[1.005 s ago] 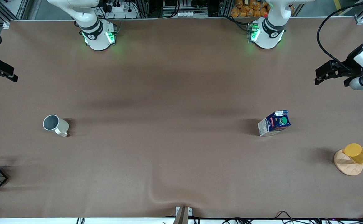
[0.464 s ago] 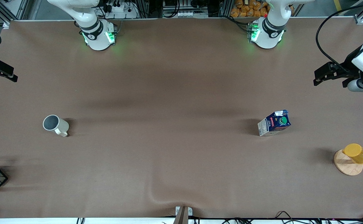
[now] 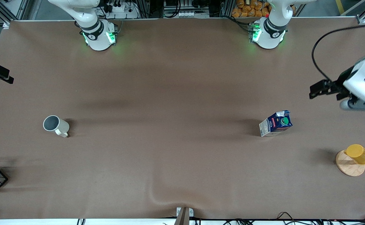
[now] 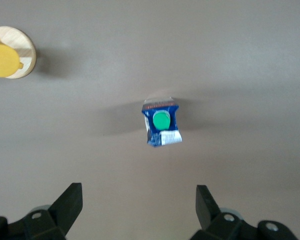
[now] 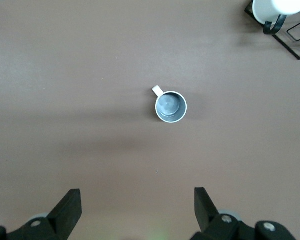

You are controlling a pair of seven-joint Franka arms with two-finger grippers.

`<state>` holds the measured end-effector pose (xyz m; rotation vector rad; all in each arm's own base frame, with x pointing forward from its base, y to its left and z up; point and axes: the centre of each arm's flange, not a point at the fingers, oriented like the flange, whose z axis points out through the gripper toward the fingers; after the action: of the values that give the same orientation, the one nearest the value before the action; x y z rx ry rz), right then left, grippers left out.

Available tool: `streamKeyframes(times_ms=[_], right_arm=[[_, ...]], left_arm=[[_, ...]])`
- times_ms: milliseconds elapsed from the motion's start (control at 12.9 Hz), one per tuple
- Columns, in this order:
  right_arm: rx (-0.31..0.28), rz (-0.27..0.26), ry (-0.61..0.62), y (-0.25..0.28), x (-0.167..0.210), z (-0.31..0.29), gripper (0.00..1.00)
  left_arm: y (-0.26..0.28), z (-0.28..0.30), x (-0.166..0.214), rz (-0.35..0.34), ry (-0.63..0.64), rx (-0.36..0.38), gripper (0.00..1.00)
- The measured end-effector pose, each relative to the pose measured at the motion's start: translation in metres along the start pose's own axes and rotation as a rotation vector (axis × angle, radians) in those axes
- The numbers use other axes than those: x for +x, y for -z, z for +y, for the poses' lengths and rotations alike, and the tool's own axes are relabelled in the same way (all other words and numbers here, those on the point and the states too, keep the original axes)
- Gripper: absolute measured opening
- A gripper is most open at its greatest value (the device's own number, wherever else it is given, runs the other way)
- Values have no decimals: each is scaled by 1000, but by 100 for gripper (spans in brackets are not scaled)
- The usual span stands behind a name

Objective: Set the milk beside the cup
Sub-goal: 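Reach the left gripper to the milk carton while the right gripper reaches the mug, then grasp the milk carton with the left gripper while the right gripper grasps the mug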

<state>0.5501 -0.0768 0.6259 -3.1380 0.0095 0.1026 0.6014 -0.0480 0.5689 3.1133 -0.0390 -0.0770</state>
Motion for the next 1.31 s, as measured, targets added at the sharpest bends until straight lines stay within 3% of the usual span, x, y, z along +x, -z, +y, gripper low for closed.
streamKeyframes(times_ms=[541,850,1314], right_arm=[[15,-132,11,-74,38,1,100],[33,-201,-45,-124,54,41,100],[-18,-196,-18,-212,97,67,100]], left_arm=[[-114,2,34,-41,139,-7,100],[-136,19,41,-38,147,13,100],[-145,16,43,-13,154,11,100]])
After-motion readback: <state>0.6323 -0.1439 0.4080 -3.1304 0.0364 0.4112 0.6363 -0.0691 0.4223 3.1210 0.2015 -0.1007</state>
